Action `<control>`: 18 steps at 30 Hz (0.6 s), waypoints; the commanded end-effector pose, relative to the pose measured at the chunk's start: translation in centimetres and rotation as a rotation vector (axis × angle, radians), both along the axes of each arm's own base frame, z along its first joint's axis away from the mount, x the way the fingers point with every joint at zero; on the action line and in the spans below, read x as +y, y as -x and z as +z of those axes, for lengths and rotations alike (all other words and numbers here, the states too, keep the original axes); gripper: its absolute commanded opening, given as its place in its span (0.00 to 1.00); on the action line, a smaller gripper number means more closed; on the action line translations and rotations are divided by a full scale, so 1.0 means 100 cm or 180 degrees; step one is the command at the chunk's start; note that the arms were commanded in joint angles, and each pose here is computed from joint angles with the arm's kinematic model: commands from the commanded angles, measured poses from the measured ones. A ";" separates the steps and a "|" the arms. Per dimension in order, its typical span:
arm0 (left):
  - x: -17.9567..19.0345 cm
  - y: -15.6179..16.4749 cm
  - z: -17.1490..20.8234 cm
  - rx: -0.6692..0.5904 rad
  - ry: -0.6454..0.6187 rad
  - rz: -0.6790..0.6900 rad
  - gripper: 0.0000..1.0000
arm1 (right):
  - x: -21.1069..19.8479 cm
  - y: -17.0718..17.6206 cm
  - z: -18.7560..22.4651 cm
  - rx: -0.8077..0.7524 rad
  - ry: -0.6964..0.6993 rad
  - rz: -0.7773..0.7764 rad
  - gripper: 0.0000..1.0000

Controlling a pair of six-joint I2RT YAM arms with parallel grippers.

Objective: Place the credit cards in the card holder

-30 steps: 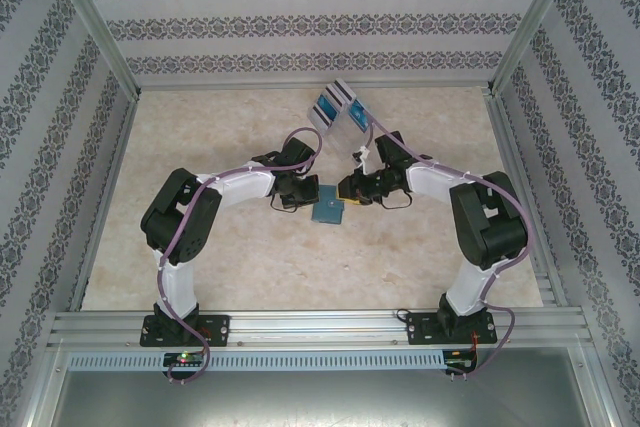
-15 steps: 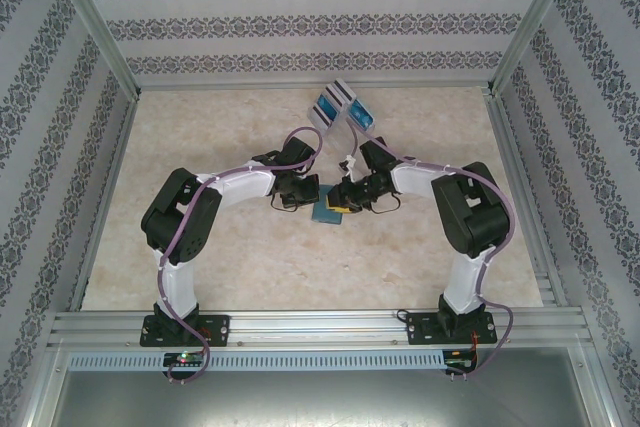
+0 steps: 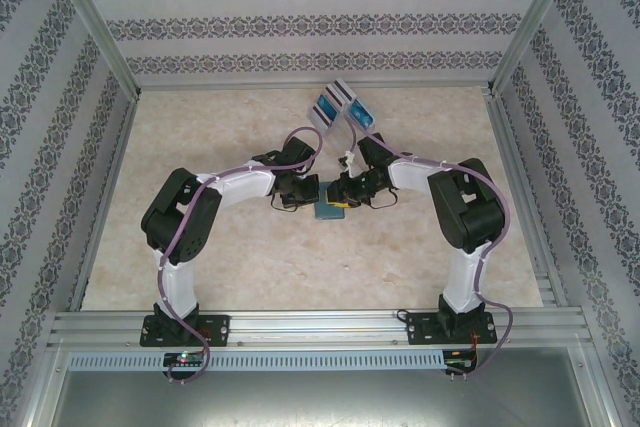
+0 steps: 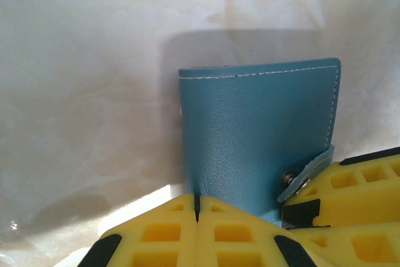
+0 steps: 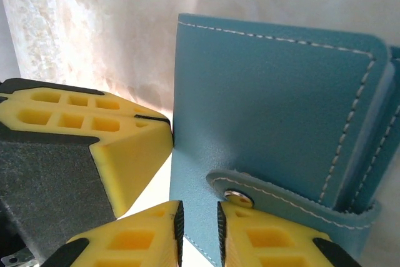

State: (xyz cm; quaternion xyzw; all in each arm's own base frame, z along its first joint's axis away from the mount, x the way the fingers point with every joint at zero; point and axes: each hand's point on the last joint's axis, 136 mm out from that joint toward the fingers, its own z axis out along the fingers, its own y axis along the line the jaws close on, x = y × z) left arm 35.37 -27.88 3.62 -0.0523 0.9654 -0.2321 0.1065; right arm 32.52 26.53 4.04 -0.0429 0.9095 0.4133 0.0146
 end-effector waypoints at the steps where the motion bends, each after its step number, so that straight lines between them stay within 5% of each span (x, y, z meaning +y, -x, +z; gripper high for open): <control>1: -0.005 0.007 -0.003 0.0074 -0.0016 -0.0070 0.00 | -0.008 -0.004 -0.016 0.0185 0.0021 -0.0127 0.25; 13: -0.007 0.005 0.000 0.0038 0.0019 -0.0059 0.00 | -0.024 -0.017 -0.033 0.0799 -0.0092 -0.0518 0.14; 18: -0.007 0.004 0.002 -0.0003 0.0008 -0.0077 0.00 | -0.018 -0.018 -0.010 0.0753 -0.0264 -0.0451 0.14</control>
